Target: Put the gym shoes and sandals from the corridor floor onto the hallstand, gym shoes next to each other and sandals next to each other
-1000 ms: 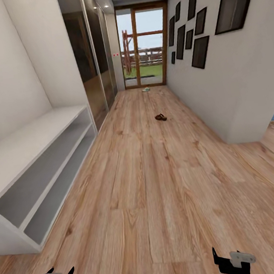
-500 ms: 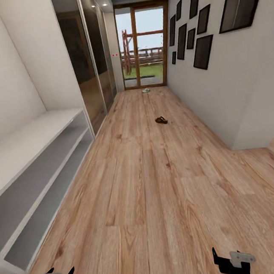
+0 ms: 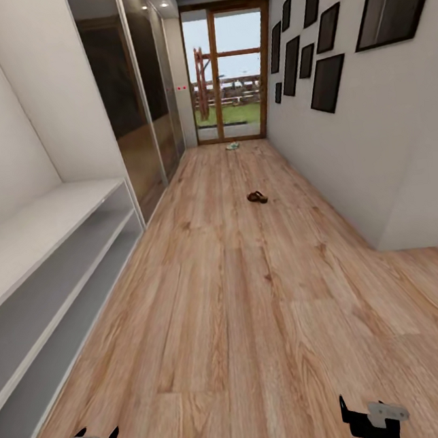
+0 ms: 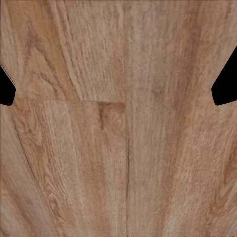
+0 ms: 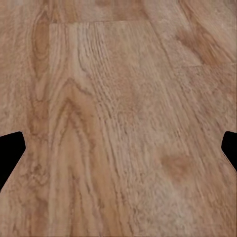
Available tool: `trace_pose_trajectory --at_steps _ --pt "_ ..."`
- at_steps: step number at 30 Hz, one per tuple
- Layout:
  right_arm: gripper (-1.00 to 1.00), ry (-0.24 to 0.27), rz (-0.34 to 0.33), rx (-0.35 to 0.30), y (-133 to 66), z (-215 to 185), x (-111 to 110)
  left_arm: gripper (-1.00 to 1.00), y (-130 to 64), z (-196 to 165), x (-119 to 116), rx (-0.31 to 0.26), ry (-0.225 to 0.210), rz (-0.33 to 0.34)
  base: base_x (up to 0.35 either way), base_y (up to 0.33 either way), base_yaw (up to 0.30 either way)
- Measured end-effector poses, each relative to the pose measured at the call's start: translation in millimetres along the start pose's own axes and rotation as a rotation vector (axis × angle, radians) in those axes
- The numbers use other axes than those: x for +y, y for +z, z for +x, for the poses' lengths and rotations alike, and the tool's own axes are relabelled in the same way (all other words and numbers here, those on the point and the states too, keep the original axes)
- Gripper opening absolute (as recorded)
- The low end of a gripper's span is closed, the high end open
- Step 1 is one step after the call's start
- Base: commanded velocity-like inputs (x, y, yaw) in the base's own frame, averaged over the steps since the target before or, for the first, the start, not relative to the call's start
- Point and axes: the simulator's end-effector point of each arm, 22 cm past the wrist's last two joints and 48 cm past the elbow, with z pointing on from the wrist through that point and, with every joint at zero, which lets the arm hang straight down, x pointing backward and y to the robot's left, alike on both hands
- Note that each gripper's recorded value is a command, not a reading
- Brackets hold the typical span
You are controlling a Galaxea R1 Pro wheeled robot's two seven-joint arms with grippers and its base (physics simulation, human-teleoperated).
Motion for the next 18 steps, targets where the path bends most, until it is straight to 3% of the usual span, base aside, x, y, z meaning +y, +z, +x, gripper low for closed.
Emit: trace_pose_trajectory --at_steps 18 --pt "1.0 0.0 0.0 0.0 0.0 0.1 -0.1 1.0 0.0 -0.1 0.2 0.0 0.0 -0.001 0.31 -0.125 0.0"
